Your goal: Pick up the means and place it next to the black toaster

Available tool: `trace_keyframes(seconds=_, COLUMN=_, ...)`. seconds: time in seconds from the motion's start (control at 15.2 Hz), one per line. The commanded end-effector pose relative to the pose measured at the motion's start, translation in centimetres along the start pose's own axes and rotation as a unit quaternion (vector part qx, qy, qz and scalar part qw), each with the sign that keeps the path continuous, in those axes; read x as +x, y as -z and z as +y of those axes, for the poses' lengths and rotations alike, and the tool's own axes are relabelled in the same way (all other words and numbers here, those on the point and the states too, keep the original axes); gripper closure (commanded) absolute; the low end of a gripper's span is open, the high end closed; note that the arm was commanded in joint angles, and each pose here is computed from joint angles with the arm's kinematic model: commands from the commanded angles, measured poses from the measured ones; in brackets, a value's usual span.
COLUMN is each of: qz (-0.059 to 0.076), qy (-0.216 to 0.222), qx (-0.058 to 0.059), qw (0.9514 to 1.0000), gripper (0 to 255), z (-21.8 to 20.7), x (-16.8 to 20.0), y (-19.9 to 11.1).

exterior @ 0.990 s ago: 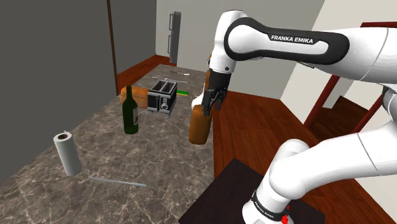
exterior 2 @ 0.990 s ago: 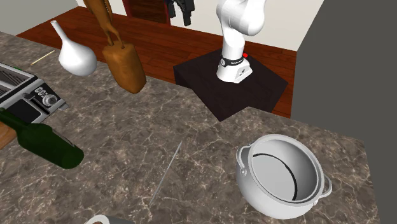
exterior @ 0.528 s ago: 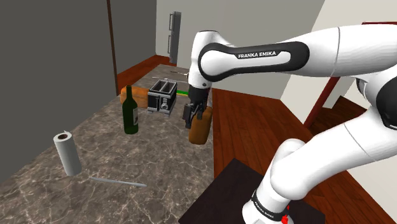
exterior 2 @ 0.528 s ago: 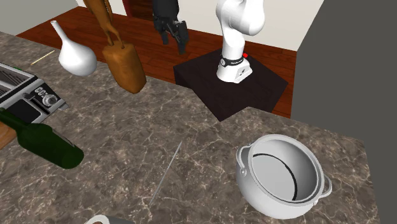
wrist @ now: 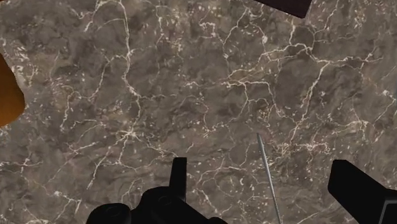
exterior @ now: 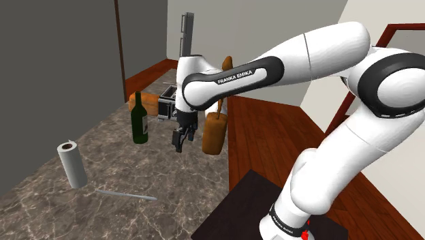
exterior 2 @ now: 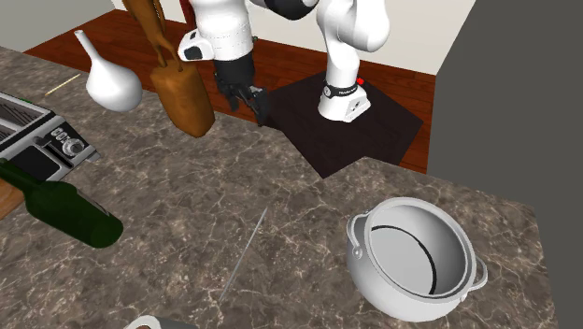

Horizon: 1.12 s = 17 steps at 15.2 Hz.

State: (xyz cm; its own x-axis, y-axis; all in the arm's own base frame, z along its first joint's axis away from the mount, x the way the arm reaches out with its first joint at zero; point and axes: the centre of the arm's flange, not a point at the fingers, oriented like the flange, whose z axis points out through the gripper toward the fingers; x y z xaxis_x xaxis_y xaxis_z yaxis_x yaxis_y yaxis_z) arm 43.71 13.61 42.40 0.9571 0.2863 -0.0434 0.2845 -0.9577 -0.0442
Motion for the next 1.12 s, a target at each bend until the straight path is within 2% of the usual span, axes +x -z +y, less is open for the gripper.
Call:
trace_keyframes(seconds=0.0, qz=0.000, qy=0.015, qx=-0.002, qw=0.9999, gripper=0, z=-0.9, x=1.6, y=-1.8)
trace_keyframes(seconds=0.53, qz=-0.003, qy=0.071, qx=-0.012, qw=0.9974, gripper=0, z=-5.1, x=8.3, y=-9.1)
trace_keyframes(seconds=1.06, qz=-0.006, qy=0.127, qx=-0.022, qw=0.9916, gripper=0, z=-10.0, x=14.3, y=-16.5)
